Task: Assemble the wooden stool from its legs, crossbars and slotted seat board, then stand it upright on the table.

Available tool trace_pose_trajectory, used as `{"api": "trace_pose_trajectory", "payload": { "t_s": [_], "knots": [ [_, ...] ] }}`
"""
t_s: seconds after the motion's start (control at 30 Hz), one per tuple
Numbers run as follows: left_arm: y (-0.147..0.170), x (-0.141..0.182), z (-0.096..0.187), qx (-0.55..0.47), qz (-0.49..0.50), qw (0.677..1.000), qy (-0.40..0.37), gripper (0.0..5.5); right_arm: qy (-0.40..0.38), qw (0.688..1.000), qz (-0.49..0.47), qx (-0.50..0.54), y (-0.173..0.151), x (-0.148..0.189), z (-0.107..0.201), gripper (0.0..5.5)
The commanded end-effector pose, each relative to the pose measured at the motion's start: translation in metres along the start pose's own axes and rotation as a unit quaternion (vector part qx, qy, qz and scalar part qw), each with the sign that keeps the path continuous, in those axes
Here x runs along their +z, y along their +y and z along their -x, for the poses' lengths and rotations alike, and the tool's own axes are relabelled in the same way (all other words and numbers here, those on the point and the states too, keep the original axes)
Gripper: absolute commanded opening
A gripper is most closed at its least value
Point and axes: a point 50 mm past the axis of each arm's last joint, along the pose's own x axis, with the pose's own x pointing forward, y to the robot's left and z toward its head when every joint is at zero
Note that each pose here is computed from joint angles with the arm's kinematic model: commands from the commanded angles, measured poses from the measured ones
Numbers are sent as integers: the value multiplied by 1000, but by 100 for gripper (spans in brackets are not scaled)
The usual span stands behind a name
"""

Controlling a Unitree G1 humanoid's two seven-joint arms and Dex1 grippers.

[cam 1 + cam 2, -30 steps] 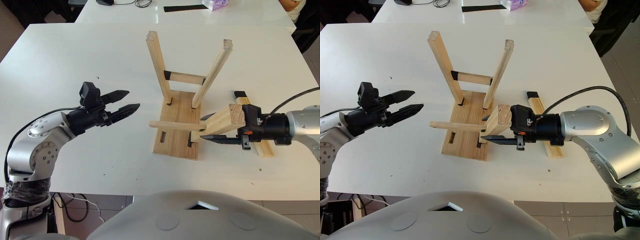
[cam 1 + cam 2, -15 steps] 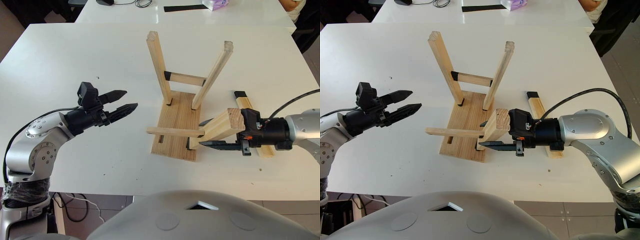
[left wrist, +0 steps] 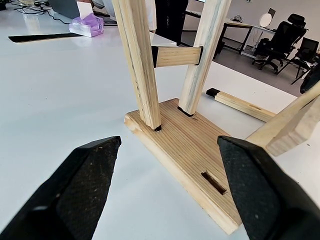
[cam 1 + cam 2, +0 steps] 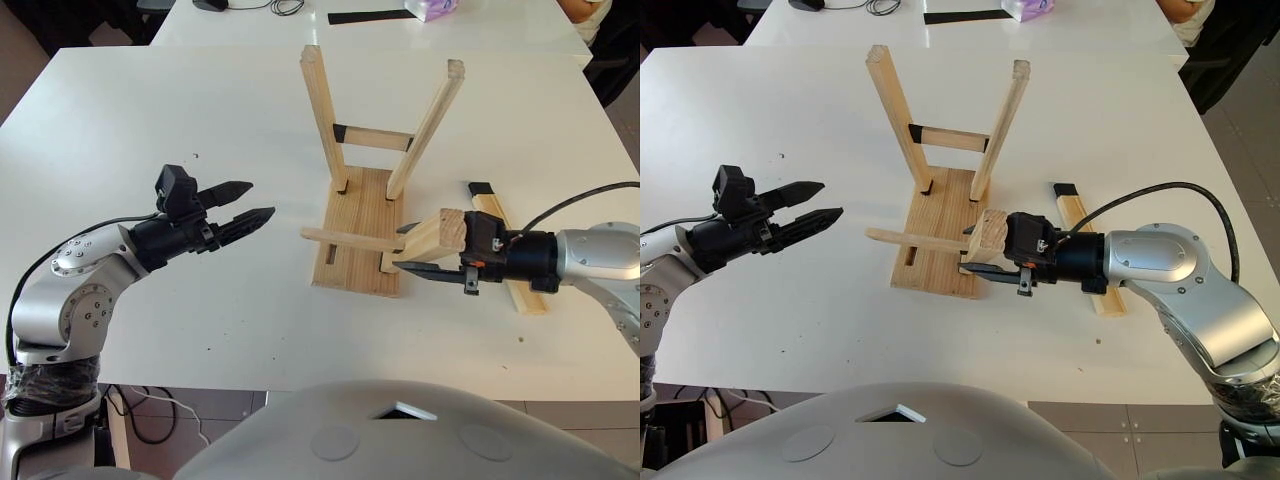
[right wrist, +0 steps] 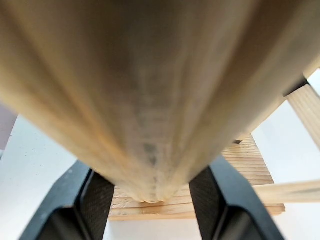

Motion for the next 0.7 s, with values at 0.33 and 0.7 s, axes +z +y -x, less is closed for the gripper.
{"api": "trace_pose_trajectory", "payload": {
  "t_s": [0.33, 0.7],
  "knots": [
    [4, 4, -7, -11, -4, 1000, 8, 359, 129, 984, -89, 82, -21, -69, -25, 200],
    [6, 4, -7, -14, 0, 1000, 10, 359, 128, 975, -143, 109, -12, -77, -20, 200]
  ]
}}
